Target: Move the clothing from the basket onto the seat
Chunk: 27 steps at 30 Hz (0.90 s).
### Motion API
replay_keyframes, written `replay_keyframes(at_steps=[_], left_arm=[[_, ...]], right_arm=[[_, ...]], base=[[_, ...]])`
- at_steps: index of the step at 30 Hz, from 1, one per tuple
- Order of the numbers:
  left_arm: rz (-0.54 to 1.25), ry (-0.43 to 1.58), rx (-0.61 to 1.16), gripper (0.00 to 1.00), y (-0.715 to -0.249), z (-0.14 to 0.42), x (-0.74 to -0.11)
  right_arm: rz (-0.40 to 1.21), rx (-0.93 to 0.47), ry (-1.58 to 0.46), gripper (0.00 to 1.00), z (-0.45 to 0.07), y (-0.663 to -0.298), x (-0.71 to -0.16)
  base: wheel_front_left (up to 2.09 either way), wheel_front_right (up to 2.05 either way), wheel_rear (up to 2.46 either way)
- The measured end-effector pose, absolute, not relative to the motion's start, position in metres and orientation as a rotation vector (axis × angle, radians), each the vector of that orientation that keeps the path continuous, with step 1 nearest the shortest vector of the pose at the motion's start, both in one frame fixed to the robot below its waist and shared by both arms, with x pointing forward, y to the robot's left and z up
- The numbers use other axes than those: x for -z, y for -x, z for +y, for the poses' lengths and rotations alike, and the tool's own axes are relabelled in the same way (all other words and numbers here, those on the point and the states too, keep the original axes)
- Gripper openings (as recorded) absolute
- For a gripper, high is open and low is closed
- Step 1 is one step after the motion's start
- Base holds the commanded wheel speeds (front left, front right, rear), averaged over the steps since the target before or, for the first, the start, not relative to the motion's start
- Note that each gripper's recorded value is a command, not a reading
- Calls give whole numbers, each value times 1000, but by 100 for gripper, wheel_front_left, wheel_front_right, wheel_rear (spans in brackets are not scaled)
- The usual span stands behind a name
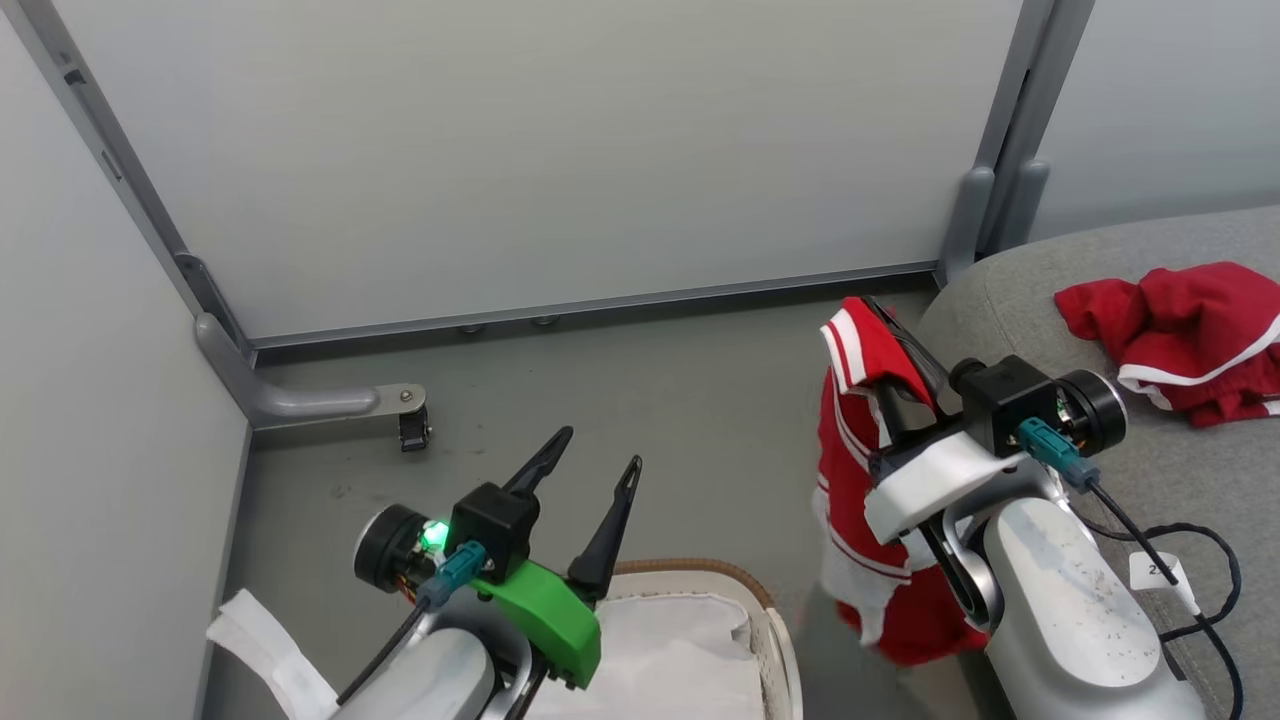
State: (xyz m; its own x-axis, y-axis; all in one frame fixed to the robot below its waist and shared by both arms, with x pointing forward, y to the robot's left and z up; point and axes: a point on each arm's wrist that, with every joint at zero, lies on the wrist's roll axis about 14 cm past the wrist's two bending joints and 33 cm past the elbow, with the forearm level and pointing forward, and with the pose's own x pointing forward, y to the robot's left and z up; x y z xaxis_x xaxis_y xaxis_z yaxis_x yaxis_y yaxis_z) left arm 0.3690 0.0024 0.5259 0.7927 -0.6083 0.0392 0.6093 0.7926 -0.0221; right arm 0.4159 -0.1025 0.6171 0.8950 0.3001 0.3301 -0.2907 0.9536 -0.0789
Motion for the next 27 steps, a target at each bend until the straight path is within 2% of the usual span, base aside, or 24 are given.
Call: replay_keyframes(at_steps=[9, 27], left_arm=[[31, 120, 626, 100, -347, 1, -501], [56, 124, 655, 100, -341, -11, -486]], right_arm=[[-349, -275, 33, 0, -113, -417, -617], [-358, -202, 72, 0, -140, -418, -620]], base=[[0, 0, 0], [0, 0, 0]])
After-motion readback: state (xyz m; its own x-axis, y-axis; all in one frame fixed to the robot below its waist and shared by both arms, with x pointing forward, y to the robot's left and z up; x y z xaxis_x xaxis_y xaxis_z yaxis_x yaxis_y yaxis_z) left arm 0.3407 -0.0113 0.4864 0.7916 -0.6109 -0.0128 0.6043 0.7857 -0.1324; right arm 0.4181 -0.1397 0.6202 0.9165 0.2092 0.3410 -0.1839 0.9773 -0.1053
